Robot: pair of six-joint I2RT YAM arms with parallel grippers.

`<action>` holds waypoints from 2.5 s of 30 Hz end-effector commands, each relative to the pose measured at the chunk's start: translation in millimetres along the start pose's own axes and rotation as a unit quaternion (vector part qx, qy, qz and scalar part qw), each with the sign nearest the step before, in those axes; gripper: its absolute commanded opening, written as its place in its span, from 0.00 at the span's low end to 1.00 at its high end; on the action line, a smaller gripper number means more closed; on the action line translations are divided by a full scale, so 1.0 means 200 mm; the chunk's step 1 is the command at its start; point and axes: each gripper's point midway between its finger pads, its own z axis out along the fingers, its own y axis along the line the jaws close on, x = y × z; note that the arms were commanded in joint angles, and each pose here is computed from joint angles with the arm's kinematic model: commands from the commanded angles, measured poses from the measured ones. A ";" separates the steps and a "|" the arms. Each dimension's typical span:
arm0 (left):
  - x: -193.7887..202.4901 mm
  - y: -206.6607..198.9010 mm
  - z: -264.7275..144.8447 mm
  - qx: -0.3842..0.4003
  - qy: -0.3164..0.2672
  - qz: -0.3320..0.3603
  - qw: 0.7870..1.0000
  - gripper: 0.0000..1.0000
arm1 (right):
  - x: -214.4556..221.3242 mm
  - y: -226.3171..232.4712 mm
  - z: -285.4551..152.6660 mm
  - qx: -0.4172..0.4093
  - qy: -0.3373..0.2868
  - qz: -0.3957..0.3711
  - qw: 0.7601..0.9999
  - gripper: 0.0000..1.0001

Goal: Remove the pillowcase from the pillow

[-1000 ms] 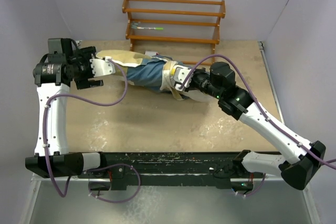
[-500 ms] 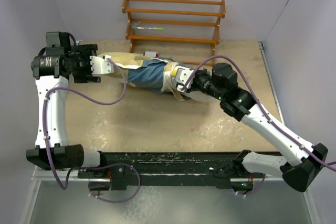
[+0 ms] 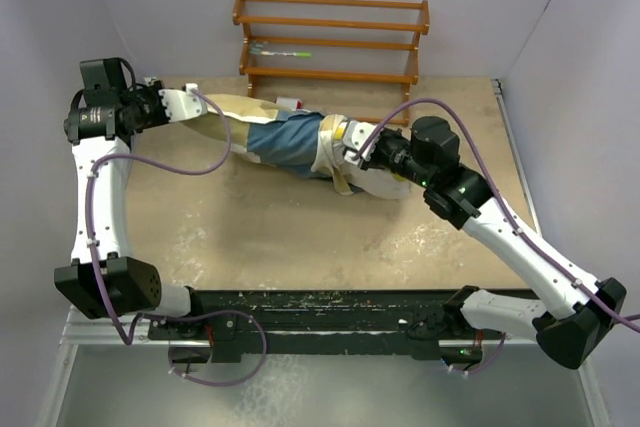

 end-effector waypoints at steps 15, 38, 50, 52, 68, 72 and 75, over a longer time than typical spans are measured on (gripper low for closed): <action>0.47 0.75 -0.54 -0.284 0.034 -0.180 0.941 0.00 | 0.08 -0.94 -0.55 0.412 -0.005 0.171 0.895 0.00; 0.79 0.60 -0.71 -0.264 0.044 -0.268 0.925 0.00 | 0.28 -1.16 -0.88 0.498 -0.082 0.331 0.798 0.00; -0.14 -0.28 -0.25 0.012 -0.157 -0.173 0.972 0.99 | -0.24 -0.59 -0.30 0.073 -0.210 0.328 0.918 0.00; -0.21 -0.31 -0.24 0.028 -0.179 -0.186 0.966 0.99 | -0.35 -0.55 -0.31 0.034 -0.247 0.326 0.912 0.00; -0.51 -0.33 -0.45 0.010 -0.310 -0.114 0.944 0.98 | -0.47 -0.92 -0.25 0.124 -0.273 0.497 0.814 0.00; -0.40 0.17 -0.58 -0.262 -0.270 -0.112 0.920 0.99 | 0.04 -0.72 -0.01 0.162 -0.119 0.570 0.797 0.00; -0.38 0.30 -0.60 -0.250 -0.261 -0.156 0.919 0.99 | 0.43 -0.61 0.09 0.223 -0.008 0.592 0.775 0.00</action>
